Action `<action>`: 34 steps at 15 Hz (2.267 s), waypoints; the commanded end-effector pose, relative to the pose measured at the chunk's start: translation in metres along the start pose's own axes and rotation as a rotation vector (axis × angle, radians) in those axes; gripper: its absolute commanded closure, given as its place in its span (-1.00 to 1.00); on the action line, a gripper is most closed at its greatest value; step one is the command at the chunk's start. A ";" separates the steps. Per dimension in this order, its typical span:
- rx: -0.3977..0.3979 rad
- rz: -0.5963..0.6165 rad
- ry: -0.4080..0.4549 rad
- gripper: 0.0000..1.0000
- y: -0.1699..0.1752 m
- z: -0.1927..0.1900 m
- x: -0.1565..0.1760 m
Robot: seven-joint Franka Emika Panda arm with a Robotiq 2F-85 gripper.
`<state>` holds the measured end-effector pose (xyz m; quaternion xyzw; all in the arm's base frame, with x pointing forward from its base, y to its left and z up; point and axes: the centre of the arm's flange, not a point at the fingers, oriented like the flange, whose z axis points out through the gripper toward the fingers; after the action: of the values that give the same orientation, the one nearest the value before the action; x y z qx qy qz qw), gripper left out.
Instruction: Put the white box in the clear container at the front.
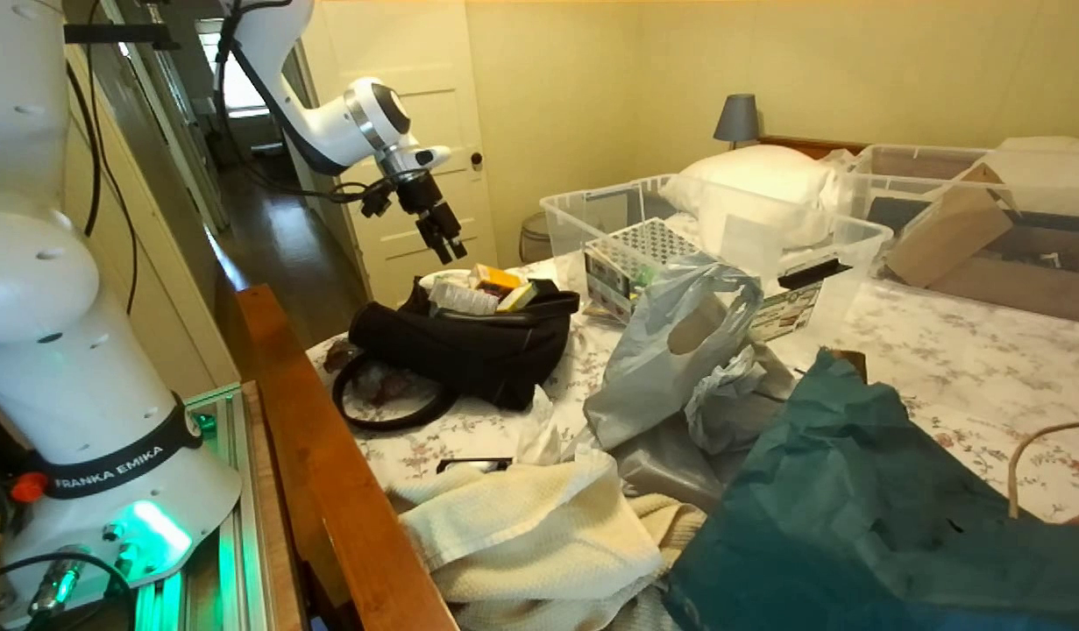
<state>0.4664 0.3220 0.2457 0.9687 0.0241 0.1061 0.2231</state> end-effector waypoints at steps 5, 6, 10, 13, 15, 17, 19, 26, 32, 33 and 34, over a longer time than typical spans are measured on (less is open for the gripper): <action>0.020 -0.011 -0.009 -1.00 0.000 0.000 0.000; 0.044 -0.001 -0.028 -1.00 0.005 0.004 0.002; 0.129 0.011 -0.052 -1.00 0.027 0.016 0.005; 0.127 0.020 -0.114 -1.00 0.042 0.032 0.011; 0.125 0.026 -0.168 -1.00 0.050 0.043 0.016; 0.135 0.033 -0.204 -1.00 0.056 0.050 0.019; 0.152 0.037 -0.230 -0.87 0.060 0.055 0.023; 0.172 0.049 -0.291 -0.68 0.060 0.077 0.022; 0.152 0.071 -0.315 0.43 0.057 0.089 0.020; 0.152 0.077 -0.317 0.56 0.058 0.089 0.018; 0.149 0.085 -0.316 0.72 0.061 0.088 0.017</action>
<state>0.5025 0.2308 0.1998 0.9880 -0.0302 -0.0303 0.1481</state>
